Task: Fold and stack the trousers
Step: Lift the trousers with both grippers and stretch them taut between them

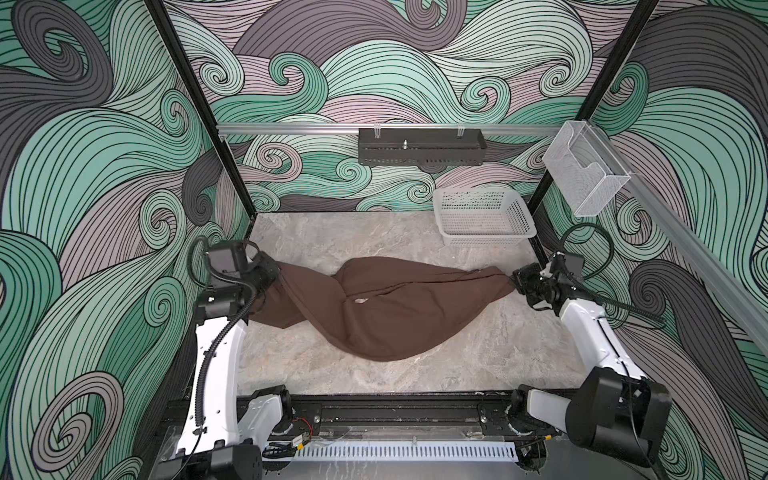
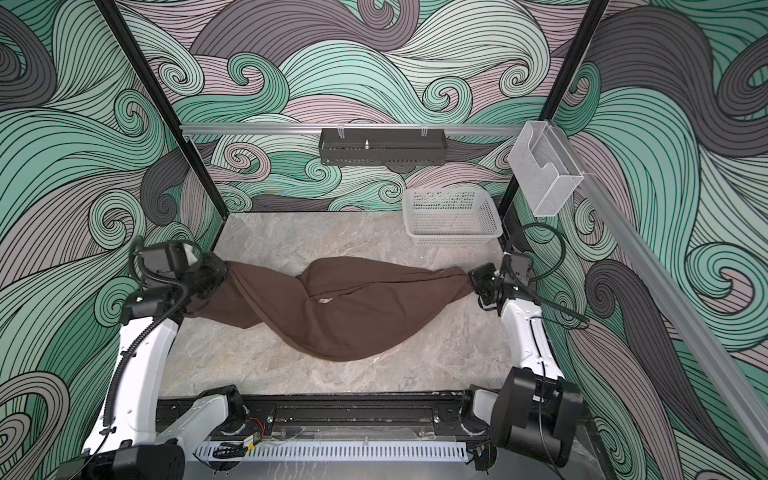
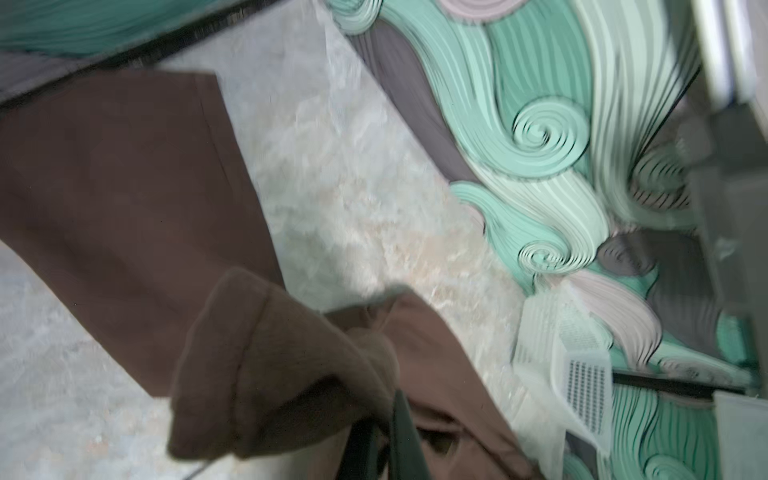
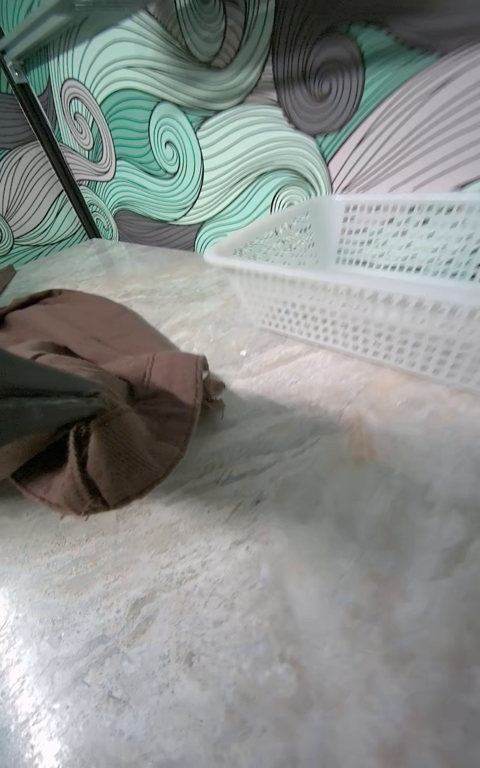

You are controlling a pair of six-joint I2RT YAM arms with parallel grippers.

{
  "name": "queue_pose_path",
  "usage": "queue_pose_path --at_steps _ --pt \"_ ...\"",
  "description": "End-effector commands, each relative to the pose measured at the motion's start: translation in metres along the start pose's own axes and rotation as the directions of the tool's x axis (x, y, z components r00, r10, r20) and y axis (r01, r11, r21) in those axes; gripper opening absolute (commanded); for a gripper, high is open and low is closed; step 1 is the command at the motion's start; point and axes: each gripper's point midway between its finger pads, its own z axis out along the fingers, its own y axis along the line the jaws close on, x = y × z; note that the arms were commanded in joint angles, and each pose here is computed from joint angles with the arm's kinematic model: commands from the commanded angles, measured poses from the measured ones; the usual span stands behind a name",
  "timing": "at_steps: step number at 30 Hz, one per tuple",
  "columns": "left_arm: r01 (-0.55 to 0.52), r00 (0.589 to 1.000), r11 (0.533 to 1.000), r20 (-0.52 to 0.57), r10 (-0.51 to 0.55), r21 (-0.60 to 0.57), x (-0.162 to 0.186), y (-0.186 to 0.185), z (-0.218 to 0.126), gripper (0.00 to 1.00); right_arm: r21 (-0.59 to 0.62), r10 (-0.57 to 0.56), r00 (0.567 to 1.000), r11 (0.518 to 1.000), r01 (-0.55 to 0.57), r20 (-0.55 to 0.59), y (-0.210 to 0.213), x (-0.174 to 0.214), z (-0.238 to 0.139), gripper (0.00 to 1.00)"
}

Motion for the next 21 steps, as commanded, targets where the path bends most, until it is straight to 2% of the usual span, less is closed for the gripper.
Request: queue_pose_path --at_steps 1,4,8,10,11,15,21 --pt "0.026 0.999 0.999 0.046 -0.028 0.044 -0.050 -0.016 -0.017 0.00 0.049 -0.093 0.991 0.995 0.089 0.092 0.027 -0.031 -0.022 0.00" --pt "0.115 0.991 0.993 0.067 -0.116 0.032 -0.094 -0.017 -0.019 0.00 0.046 -0.152 0.979 0.988 0.147 0.132 0.067 -0.054 -0.033 0.00" --pt "0.232 0.959 0.961 0.129 -0.252 0.151 -0.152 -0.016 -0.020 0.00 0.046 -0.209 0.957 0.978 0.203 0.202 0.111 -0.086 -0.055 0.00" --pt "0.282 0.944 0.945 0.128 -0.304 0.164 -0.169 -0.010 -0.021 0.00 0.063 -0.240 0.939 0.971 0.232 0.244 0.123 -0.099 -0.068 0.00" --pt "0.286 0.940 0.944 0.142 -0.310 0.162 -0.175 -0.009 -0.027 0.00 0.075 -0.259 0.929 0.966 0.248 0.265 0.127 -0.105 -0.073 0.00" --pt "0.329 0.931 0.936 0.124 -0.344 0.126 -0.177 0.015 -0.011 0.00 0.160 -0.310 0.908 0.948 0.274 0.281 0.111 -0.110 -0.076 0.00" --pt "0.357 0.928 0.930 0.080 -0.364 0.088 -0.165 0.034 0.012 0.00 0.246 -0.325 0.921 0.930 0.272 0.213 0.079 -0.103 -0.047 0.00"
